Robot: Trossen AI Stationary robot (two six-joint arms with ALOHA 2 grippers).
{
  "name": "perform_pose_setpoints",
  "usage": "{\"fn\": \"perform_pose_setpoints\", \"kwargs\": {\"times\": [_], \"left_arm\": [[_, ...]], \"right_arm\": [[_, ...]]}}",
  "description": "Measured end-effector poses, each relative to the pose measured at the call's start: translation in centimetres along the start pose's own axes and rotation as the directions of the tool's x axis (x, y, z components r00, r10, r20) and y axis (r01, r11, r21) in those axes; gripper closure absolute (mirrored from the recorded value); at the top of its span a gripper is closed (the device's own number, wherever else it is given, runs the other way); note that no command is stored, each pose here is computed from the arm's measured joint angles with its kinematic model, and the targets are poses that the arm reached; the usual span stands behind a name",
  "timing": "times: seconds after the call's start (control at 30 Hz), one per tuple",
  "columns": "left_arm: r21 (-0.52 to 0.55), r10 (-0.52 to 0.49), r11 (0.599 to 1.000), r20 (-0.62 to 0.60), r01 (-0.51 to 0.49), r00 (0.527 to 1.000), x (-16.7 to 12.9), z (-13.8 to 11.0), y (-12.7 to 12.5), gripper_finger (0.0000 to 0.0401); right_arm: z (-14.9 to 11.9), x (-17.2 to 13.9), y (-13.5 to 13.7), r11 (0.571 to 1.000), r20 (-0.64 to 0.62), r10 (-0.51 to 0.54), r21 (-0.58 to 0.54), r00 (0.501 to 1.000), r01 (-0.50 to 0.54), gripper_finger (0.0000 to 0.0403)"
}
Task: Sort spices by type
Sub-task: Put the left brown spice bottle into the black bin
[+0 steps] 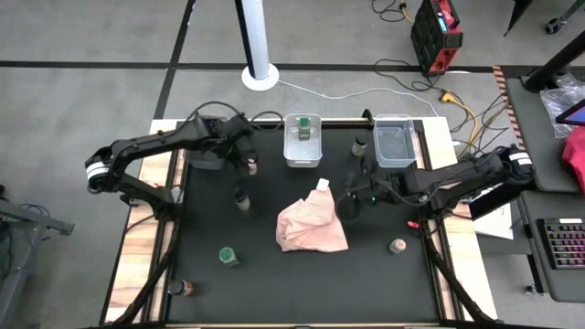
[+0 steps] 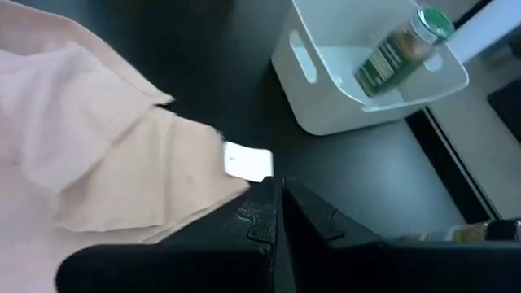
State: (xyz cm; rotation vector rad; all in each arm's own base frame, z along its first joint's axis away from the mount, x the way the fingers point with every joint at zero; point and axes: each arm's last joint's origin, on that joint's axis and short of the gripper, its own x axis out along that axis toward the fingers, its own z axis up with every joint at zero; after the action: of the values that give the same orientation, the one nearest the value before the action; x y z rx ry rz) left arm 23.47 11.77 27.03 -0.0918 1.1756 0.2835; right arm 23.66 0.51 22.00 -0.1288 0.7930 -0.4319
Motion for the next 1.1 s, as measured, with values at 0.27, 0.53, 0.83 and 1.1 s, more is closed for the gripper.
{"fn": "perform_pose_setpoints", "kwargs": {"times": [0.27, 0.53, 0.83, 1.1], "left_arm": [[0.015, 0.04, 0.999, -0.027, -0.04, 0.999, 1.9, 0.6, 0.4, 0.013], [0.064, 0.034, 0.998, -0.077, -0.029, 0.996, 3.8, 0.9, 0.6, 0.0067], [0.032, 0.036, 0.999, -0.118, -0.032, 0.992, 5.5, 0.9, 1.7, 0.0066], [0.029, 0.018, 1.0, -0.195, -0.013, 0.981, 8.2, 0.8, 1.9, 0.0067]], "right_arm": [[-0.7, 1.3, -1.7, 0.997, -0.041, 0.055, 0.062, 0.998, -0.052, 0.039], [-0.8, 1.4, -1.8, 0.997, -0.038, 0.052, 0.065, 0.998, -0.05, 0.039], [-1.0, 1.5, -1.7, 0.997, -0.038, 0.05, 0.065, 0.998, -0.047, 0.039], [-1.5, 1.8, -1.6, 0.997, -0.039, 0.05, 0.057, 0.998, -0.047, 0.039]]}}
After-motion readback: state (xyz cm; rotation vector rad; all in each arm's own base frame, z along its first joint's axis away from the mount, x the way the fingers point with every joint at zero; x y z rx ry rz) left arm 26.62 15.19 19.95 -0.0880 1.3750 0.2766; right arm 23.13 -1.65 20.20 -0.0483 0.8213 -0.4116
